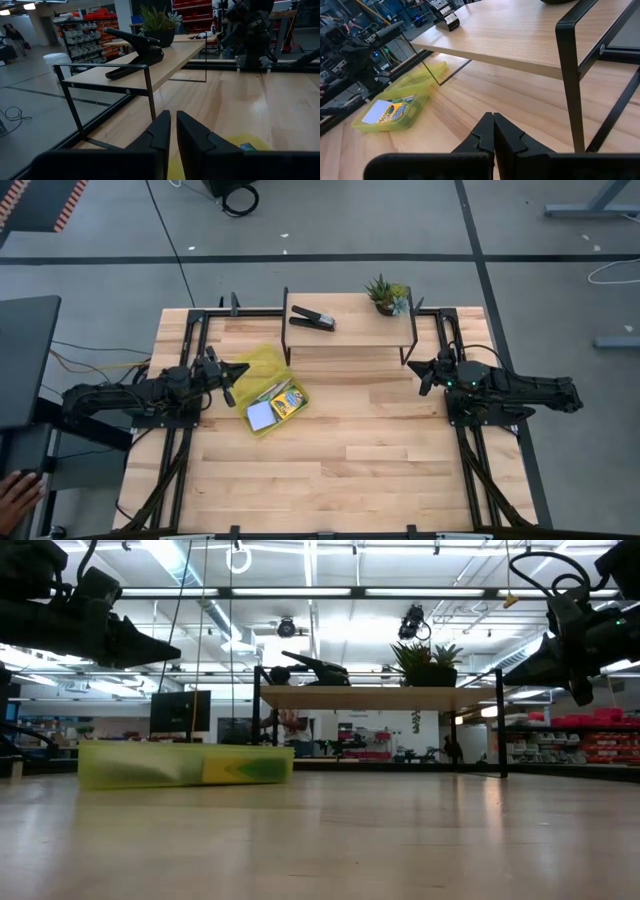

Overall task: Pack school essentials
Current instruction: Return to Home Position

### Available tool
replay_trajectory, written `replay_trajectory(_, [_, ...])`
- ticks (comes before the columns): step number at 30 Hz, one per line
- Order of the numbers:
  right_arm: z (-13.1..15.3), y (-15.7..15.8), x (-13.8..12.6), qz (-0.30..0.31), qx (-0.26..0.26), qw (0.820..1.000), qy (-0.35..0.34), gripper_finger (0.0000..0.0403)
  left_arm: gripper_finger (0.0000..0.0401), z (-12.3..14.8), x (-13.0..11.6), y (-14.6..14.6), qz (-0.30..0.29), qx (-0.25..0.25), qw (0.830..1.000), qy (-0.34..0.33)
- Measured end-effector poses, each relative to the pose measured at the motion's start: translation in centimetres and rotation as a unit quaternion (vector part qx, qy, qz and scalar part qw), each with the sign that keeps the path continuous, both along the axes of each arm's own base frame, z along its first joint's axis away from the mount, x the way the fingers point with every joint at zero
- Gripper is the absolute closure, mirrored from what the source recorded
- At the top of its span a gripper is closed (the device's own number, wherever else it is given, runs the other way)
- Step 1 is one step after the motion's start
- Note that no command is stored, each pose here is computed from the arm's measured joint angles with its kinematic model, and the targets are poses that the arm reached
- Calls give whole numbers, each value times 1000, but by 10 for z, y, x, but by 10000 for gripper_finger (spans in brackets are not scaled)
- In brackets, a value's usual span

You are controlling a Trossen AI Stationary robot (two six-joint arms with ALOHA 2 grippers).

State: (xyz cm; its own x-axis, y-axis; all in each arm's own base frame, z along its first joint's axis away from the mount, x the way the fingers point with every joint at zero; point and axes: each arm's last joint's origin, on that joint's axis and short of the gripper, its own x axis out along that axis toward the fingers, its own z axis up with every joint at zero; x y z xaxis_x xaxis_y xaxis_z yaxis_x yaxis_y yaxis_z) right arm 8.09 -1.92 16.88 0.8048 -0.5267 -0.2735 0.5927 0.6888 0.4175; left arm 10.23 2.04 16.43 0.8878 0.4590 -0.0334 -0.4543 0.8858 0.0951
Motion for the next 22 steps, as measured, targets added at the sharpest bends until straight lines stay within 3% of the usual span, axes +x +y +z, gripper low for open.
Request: replay_trajectory(22, [0,0,0,0,0,1000,0,395,362,0,0,0,0,0,1000,0])
